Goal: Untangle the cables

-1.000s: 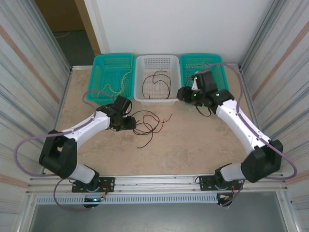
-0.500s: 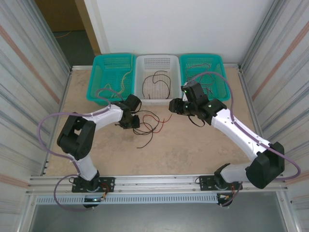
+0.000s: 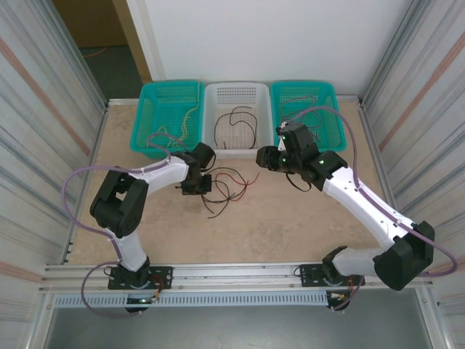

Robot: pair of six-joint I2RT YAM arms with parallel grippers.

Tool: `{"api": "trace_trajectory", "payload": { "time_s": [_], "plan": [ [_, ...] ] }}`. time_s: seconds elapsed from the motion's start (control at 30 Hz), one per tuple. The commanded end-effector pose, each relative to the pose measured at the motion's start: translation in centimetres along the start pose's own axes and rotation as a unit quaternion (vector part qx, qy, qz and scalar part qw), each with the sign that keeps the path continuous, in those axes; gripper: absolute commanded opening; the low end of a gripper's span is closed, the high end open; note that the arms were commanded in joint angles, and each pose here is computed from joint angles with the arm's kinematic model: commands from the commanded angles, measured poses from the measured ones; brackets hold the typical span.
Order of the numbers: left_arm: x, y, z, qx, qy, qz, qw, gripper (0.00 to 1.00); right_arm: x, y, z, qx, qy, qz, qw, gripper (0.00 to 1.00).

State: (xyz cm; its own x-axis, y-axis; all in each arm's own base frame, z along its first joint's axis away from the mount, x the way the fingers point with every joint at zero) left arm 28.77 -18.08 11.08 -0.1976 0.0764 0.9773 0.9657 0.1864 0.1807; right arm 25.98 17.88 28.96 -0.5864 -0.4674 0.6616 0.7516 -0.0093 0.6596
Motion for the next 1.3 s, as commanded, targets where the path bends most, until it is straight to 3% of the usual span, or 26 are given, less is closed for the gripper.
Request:
{"api": "trace_trajectory", "payload": {
  "time_s": [0.0,0.2,0.37,0.6,0.77,0.97,1.27],
  "plan": [
    [3.6,-0.3,-1.2,-0.049,0.006,-0.041,0.998,0.00,1.3,1.3,0.7,0.003,0.010,-0.031,0.999,0.43],
    [7.9,-1.2,-1.9,-0.082,-0.010,-0.097,0.992,0.00,1.0,1.4,1.2,0.011,0.026,-0.021,0.999,0.43],
    [12.2,-1.3,-2.3,-0.088,-0.092,-0.144,0.981,0.00,0.7,1.5,2.0,0.029,0.038,-0.012,0.999,0.48],
    [19.5,-2.1,-2.9,-0.121,-0.241,-0.202,0.941,0.00,-0.4,0.9,2.3,0.068,0.034,0.027,0.997,0.63],
    [23.3,-2.7,-2.6,-0.144,-0.292,-0.223,0.919,0.00,0.0,1.1,2.7,0.082,0.049,0.019,0.995,0.69],
    [25.7,-2.4,-1.7,-0.132,-0.336,-0.236,0.902,0.00,0.3,1.4,3.5,0.089,0.084,0.015,0.992,0.69],
    [25.8,-1.7,-0.5,-0.096,-0.370,-0.224,0.896,0.00,2.5,1.9,4.3,0.094,0.114,-0.017,0.989,0.68]
  ]
}}
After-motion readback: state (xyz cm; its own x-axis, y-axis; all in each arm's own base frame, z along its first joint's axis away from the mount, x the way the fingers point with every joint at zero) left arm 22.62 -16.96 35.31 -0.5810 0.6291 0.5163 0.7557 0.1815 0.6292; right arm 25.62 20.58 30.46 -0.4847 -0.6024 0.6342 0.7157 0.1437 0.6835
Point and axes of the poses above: each hand's point on the last joint's axis, 136 mm out from that joint toward the fingers, its own x axis back along the fingers, its own z axis along the line the jaws close on, y = z × x, the point moved 8 cm from there along x, back along the fingers, and after that the axes turned 12 degrees about x, right-handed, at the moved point
